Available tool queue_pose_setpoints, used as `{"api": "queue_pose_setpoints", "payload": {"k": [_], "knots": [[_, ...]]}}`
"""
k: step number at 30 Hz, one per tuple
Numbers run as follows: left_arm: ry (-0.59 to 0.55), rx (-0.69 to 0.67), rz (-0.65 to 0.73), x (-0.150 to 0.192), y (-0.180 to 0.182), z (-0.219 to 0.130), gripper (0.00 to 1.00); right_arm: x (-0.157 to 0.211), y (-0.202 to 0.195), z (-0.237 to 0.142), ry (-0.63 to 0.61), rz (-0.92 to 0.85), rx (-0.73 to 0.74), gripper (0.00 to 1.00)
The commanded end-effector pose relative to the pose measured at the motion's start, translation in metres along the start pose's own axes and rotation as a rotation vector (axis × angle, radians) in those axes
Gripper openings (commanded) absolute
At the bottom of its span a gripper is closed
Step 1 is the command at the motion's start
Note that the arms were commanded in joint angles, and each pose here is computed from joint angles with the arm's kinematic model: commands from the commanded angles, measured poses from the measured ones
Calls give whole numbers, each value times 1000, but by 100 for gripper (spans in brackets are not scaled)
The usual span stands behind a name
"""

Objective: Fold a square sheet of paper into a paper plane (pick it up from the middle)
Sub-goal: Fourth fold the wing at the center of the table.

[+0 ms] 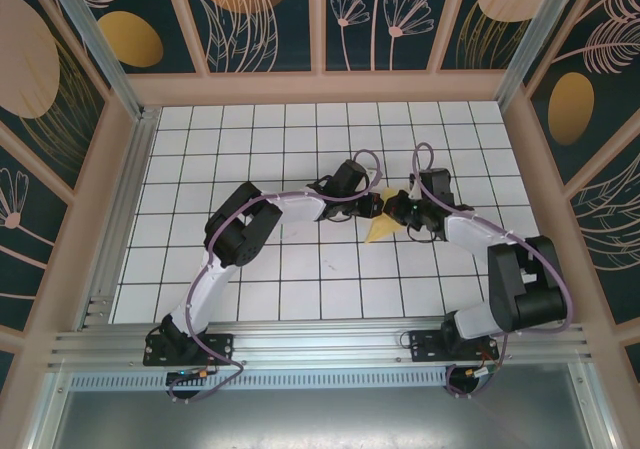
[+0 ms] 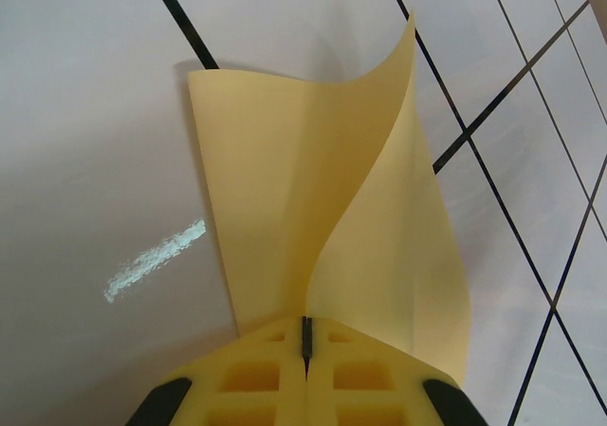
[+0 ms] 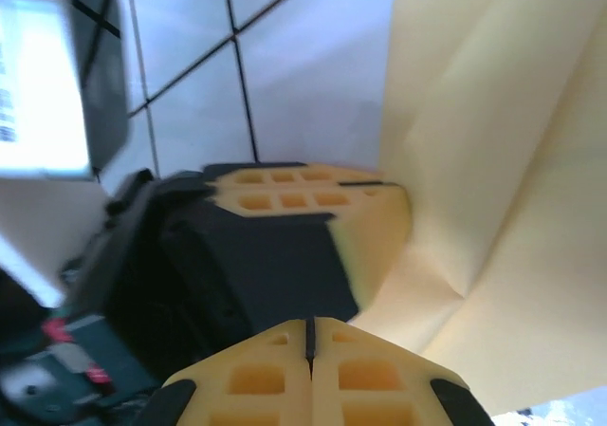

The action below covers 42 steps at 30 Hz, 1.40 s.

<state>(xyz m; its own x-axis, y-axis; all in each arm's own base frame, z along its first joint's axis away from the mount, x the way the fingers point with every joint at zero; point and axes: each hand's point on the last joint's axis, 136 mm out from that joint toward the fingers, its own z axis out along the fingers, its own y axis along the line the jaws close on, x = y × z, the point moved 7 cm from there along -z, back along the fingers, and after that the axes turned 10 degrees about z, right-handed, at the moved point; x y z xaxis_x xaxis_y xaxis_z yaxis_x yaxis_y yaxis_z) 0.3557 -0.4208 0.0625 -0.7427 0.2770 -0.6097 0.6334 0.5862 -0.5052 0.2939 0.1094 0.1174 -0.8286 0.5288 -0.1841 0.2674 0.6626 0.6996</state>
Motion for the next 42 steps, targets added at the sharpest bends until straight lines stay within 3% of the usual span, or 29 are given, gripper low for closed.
{"api": "queue_pose_setpoints", "payload": {"k": [1, 11, 20, 26, 31, 34, 37, 42], "knots": [[103, -126, -37, 35, 29, 10, 0, 3, -14, 7, 11, 37, 5, 1], [109, -139, -40, 38, 31, 10, 0, 3, -29, 23, 51, 53, -47, 1], [100, -143, -41, 34, 30, 9, 0, 7, -56, 33, 86, 110, 6, 1], [47, -121, -39, 11, 17, -1, 0, 12, -65, 35, 99, 129, 35, 1], [-99, -151, -71, -29, -1, -34, 22, 14, -69, 36, 104, 137, 52, 1], [-185, -142, -100, -39, -11, -62, 29, 15, -71, 36, 108, 140, 53, 2], [-197, -69, -127, -27, -21, -78, 32, 14, -68, 35, 109, 139, 39, 2], [-117, 94, -178, 7, -33, -82, 34, 12, -64, 35, 113, 132, 25, 3]]}}
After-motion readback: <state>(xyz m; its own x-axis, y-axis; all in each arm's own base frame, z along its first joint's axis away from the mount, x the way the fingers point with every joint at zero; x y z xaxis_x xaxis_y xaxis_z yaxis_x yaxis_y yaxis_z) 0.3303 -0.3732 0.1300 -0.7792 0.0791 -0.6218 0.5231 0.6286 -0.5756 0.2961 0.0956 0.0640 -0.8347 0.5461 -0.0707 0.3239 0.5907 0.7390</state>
